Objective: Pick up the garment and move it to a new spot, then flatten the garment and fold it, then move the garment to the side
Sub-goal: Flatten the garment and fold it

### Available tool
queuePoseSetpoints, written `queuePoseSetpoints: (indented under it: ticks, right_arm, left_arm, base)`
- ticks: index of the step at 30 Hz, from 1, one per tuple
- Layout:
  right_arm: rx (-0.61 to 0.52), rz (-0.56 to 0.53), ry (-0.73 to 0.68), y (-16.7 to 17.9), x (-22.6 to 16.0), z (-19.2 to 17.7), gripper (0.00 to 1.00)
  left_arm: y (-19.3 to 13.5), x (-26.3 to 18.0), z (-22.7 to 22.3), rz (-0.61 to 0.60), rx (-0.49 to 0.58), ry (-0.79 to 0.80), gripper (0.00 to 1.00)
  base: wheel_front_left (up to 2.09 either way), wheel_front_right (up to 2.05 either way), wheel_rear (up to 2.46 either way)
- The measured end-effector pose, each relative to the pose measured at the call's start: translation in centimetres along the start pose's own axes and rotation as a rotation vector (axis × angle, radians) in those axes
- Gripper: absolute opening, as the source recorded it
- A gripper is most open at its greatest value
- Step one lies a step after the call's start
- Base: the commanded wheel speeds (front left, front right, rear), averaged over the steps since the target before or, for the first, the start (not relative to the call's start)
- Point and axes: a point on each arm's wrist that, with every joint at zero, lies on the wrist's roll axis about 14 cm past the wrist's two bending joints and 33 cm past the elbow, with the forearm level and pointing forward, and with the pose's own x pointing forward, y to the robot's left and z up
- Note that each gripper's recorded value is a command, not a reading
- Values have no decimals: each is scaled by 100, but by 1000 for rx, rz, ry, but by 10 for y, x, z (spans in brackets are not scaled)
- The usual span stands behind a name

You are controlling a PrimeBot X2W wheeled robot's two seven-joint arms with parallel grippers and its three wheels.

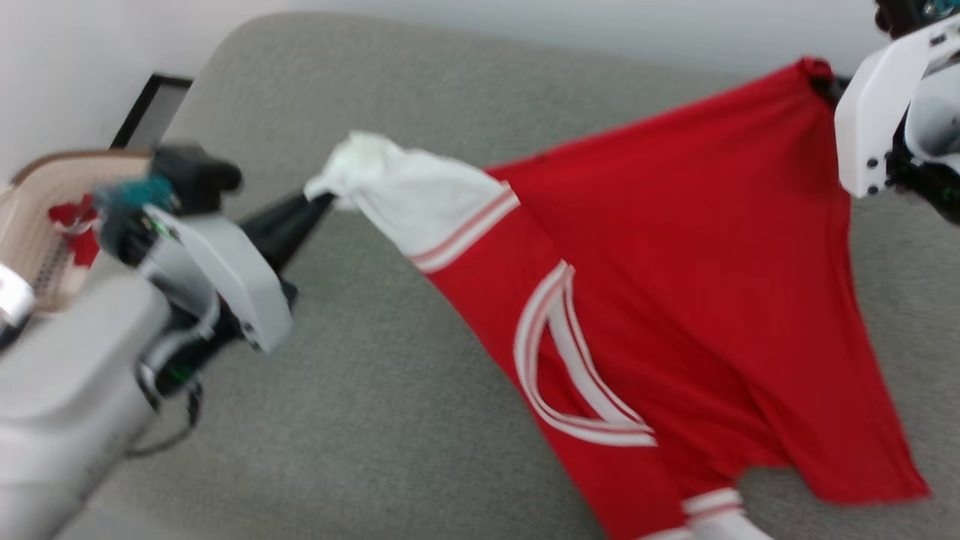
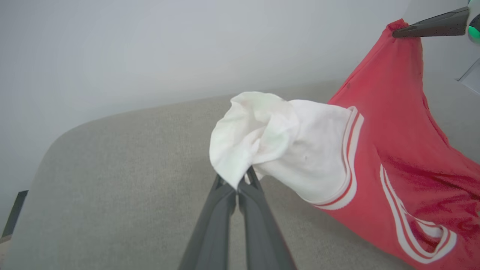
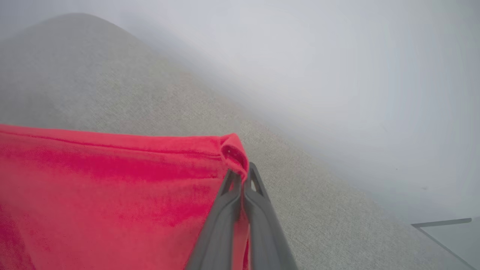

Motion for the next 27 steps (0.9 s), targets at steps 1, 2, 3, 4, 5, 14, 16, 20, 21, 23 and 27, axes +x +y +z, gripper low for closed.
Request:
queuePoseSetpoints:
  ticks: [1, 2, 3, 4, 5, 14, 16, 20, 21, 23, 27]
  right_arm:
    - [-4, -11, -35, -4, -8, 10, 0]
    - [-6, -24, -69, -8, -16, 20, 0]
    - [-8, -36, -101, -12, -24, 30, 0]
    - [-11, -51, -134, -16, -33, 39, 0]
    - [-20, -69, -165, -21, -42, 49, 0]
    - [-75, -199, -425, -51, -129, 123, 0]
    - [-86, -232, -471, -58, -148, 136, 0]
    - [-101, -286, -550, -68, -183, 155, 0]
    - [-104, -297, -566, -70, -189, 159, 0]
    - [-112, -318, -602, -73, -203, 167, 0]
    - [-129, -347, -669, -75, -223, 182, 0]
  left_arm:
    - [1, 1, 14, -5, 16, -19, 0]
    - [1, 2, 27, -10, 35, -34, 0]
    - [0, 3, 41, -16, 45, -51, 0]
    - [-2, 4, 54, -23, 56, -69, 0]
    - [-3, 5, 66, -29, 74, -82, 0]
    - [-27, 2, 166, -77, 143, -244, 0]
    - [-34, 0, 185, -87, 163, -278, 0]
    - [-45, -5, 219, -93, 195, -344, 0]
    - [-47, -6, 227, -93, 198, -361, 0]
    - [-51, -9, 245, -92, 224, -397, 0]
    - [-59, -14, 277, -90, 251, -478, 0]
  base:
    - [0, 0, 0]
    - [0, 0, 0]
    - [0, 0, 0]
    - [0, 0, 0]
    - [0, 0, 0]
    - [0, 0, 0]
    - [0, 0, 0]
    - [0, 0, 0]
    - [0, 0, 0]
    - [0, 0, 0]
    - [0, 0, 0]
